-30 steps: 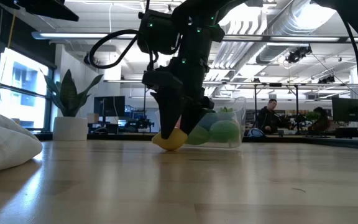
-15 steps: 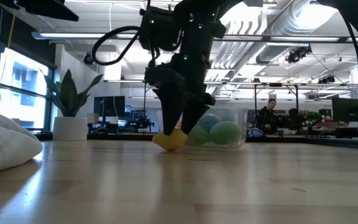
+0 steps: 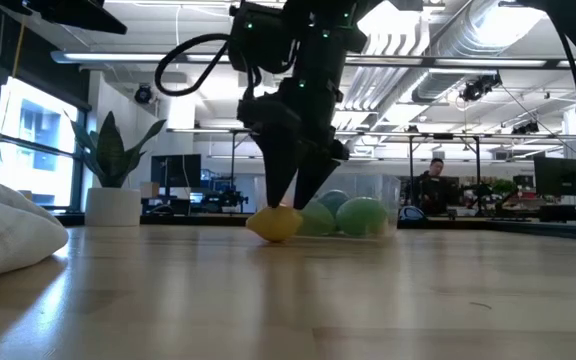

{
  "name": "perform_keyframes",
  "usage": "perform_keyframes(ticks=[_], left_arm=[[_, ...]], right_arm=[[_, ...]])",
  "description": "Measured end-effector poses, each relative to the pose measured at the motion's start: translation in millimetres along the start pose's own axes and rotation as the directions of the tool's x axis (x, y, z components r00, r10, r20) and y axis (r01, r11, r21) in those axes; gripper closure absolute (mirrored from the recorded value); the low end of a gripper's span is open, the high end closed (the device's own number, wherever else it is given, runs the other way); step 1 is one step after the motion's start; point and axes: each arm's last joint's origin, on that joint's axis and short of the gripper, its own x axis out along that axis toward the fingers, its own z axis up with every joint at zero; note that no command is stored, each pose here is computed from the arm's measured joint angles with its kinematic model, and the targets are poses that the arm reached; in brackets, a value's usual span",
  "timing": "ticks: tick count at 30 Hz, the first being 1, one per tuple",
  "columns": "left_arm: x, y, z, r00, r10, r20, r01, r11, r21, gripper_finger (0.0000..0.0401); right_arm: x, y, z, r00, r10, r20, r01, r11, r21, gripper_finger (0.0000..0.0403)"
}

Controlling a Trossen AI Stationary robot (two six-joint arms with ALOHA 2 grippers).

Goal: Pick and placing Produce into tupperware
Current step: Adjust the transparent bin

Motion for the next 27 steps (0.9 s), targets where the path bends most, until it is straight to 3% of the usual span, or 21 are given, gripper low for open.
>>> perform_keyframes(ticks=[12,17,21,27], left_arm=[[0,0,0,1.0,0.0,0.001,0.0,1.0,0.0,0.04],[0,0,0,1.0,0.0,0.0,0.0,1.0,0.0,0.04],[0,0,0,1.0,0.0,0.0,0.0,1.0,0.0,0.04],[0,0,0,1.0,0.0,0.0,0.0,1.0,0.0,0.04]], right_arm=[[-26,14,-11,0.998,-0.043,0.048,0.04,0.998,0.056,0.0127],[-29,40,-32,0.999,-0.04,0.01,0.039,0.995,0.091,0.0127],[-32,60,-54,0.992,-0.127,0.027,0.123,0.986,0.111,0.0127],[-37,64,-75,0.955,-0.297,0.015,0.288,0.938,0.191,0.0127]])
